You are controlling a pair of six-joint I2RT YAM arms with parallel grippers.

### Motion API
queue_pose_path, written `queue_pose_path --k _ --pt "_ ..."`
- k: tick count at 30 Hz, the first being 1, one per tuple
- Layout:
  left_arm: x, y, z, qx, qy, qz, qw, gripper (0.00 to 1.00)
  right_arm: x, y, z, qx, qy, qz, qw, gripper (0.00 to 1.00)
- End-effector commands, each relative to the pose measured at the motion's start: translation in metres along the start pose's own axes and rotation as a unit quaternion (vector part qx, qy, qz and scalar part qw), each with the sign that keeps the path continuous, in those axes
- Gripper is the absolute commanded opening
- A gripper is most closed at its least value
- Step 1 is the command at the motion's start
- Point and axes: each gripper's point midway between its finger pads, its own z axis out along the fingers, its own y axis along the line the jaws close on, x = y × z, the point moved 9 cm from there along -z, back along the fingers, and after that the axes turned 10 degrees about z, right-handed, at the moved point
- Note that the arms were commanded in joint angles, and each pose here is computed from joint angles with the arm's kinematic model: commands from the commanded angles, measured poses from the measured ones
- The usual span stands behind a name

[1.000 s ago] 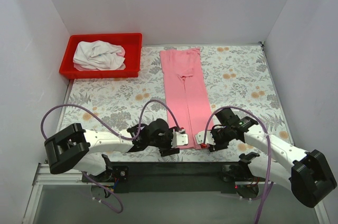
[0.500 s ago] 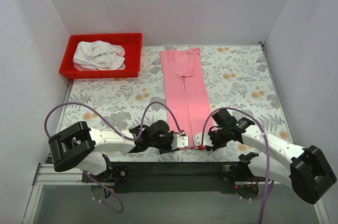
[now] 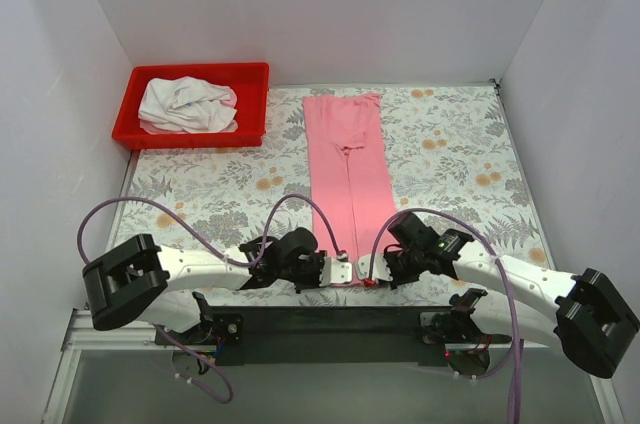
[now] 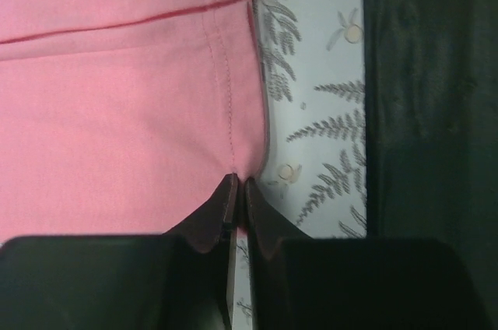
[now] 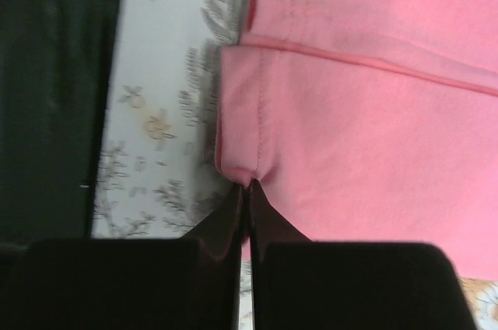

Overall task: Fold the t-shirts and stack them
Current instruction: Fold the tshirt

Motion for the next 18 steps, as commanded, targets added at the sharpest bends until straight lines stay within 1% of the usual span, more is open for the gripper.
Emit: queue_pose_path --k 1,3,5,8,10,12,13,14,15,17,18 --pt "-0.017 -0.013 -0.017 0.062 -0.024 0.000 0.998 0.00 -0.001 0.028 -0.003 -0.054 0.007 0.052 0.997 0.01" --pt "-0.026 -0.015 -0.029 0.066 -0.040 -0.012 0.997 0.00 -0.009 0.031 -0.010 -0.062 -0.014 0.050 0.997 0.01" --pt "-0.034 -0.010 -0.037 0.053 -0.050 -0.015 0.997 0.00 -0.021 0.026 -0.018 -0.042 -0.038 0.039 0.998 0.01" --pt "-0.042 0.008 -0.050 0.027 -0.069 -0.031 0.997 0.00 -0.031 0.013 -0.030 -0.006 -0.041 0.034 0.999 0.01" --pt "-0.044 0.020 -0.054 0.017 -0.076 -0.019 0.997 0.00 -0.033 0.006 -0.032 0.000 -0.044 0.032 0.999 0.01" --pt "-0.038 0.038 -0.058 -0.007 -0.073 -0.022 0.997 0.00 -0.035 -0.004 -0.034 0.008 -0.041 0.021 0.999 0.01" --pt "-0.037 0.046 -0.060 -0.014 -0.075 -0.020 0.997 0.00 -0.037 -0.010 -0.035 0.010 -0.044 0.019 0.999 0.01" --pt "-0.033 0.059 -0.062 -0.024 -0.075 -0.028 0.996 0.00 -0.036 -0.023 -0.039 0.019 -0.044 0.036 0.998 0.01" --pt "-0.033 0.065 -0.062 -0.029 -0.077 -0.027 0.996 0.00 -0.038 -0.032 -0.041 0.020 -0.051 0.024 0.998 0.01" --pt "-0.027 0.077 -0.063 -0.045 -0.074 -0.020 0.996 0.00 -0.035 -0.049 -0.041 0.025 -0.044 0.023 0.998 0.01" --pt "-0.028 0.083 -0.063 -0.055 -0.080 -0.011 0.995 0.00 -0.040 -0.061 -0.045 0.039 -0.049 0.008 0.998 0.01"
